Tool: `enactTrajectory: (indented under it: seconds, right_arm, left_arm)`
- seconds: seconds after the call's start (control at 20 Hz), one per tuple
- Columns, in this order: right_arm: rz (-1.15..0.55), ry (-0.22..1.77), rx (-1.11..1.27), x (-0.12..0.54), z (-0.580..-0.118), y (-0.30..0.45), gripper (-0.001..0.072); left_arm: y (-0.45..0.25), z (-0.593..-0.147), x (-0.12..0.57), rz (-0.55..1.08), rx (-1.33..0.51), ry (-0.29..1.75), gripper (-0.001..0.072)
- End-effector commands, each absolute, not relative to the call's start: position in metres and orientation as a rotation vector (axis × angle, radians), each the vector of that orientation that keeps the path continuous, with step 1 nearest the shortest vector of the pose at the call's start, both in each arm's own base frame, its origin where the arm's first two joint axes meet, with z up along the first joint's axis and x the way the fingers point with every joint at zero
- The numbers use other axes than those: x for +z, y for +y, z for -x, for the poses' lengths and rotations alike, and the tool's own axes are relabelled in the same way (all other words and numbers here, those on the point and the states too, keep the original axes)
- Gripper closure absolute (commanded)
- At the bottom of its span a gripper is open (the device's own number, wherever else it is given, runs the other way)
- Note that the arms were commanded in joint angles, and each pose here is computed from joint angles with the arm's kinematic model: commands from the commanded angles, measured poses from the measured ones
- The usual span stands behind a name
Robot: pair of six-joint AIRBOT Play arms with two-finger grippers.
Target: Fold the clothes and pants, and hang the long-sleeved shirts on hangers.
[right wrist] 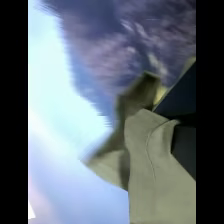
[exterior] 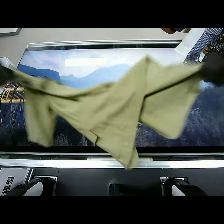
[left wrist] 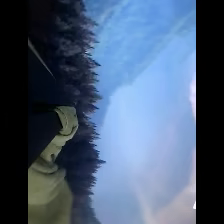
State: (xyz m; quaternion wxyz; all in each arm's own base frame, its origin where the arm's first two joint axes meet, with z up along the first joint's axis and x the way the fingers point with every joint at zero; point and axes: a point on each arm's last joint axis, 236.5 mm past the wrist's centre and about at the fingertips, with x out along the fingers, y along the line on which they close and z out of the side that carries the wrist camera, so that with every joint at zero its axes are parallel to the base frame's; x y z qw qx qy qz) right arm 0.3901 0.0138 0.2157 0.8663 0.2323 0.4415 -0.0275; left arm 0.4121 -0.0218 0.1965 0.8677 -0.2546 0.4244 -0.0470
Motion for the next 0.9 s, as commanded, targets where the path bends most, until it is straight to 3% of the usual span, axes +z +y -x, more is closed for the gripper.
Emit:
enactTrajectory:
  seconds: [0.0,0.2,0.4,0.45,0.5,0.55,0.6,0.65,0.85]
  right_arm:
    - [-0.6,1.314,-0.014,0.076,-0.426,0.042,0.0682]
    - [-0.733,1.393,-0.044,-0.027,-0.473,0.051,0.0683]
    - [-0.793,1.363,-0.055,-0.055,-0.493,0.054,0.0684]
    - [-0.79,1.361,-0.055,-0.054,-0.494,0.054,0.0684]
    - [-0.784,1.368,-0.049,-0.054,-0.492,0.054,0.0683]
    - [-0.774,1.386,-0.04,-0.053,-0.487,0.056,0.0683]
    - [-0.77,1.405,-0.036,-0.052,-0.482,0.057,0.0684]
    - [-0.762,1.416,-0.029,-0.049,-0.478,0.057,0.0684]
    - [-0.701,1.408,0.014,-0.029,-0.471,0.056,0.0684]
  left_arm:
    - [-0.047,-0.449,0.046,0.596,-0.079,1.149,0.069]
    - [-0.062,-0.473,-0.053,0.66,-0.057,1.32,0.069]
    - [-0.058,-0.488,-0.07,0.651,-0.057,1.328,0.0688]
    - [-0.056,-0.492,-0.064,0.647,-0.058,1.314,0.0646]
    - [-0.052,-0.494,-0.054,0.646,-0.063,1.303,0.0486]
    - [-0.047,-0.494,-0.039,0.635,-0.079,1.297,0.0251]
    - [-0.041,-0.492,-0.022,0.617,-0.101,1.294,0.0124]
    - [-0.033,-0.485,-0.001,0.609,-0.111,1.297,0.0089]
    - [-0.022,-0.443,0.077,0.695,-0.107,1.256,0.0092]
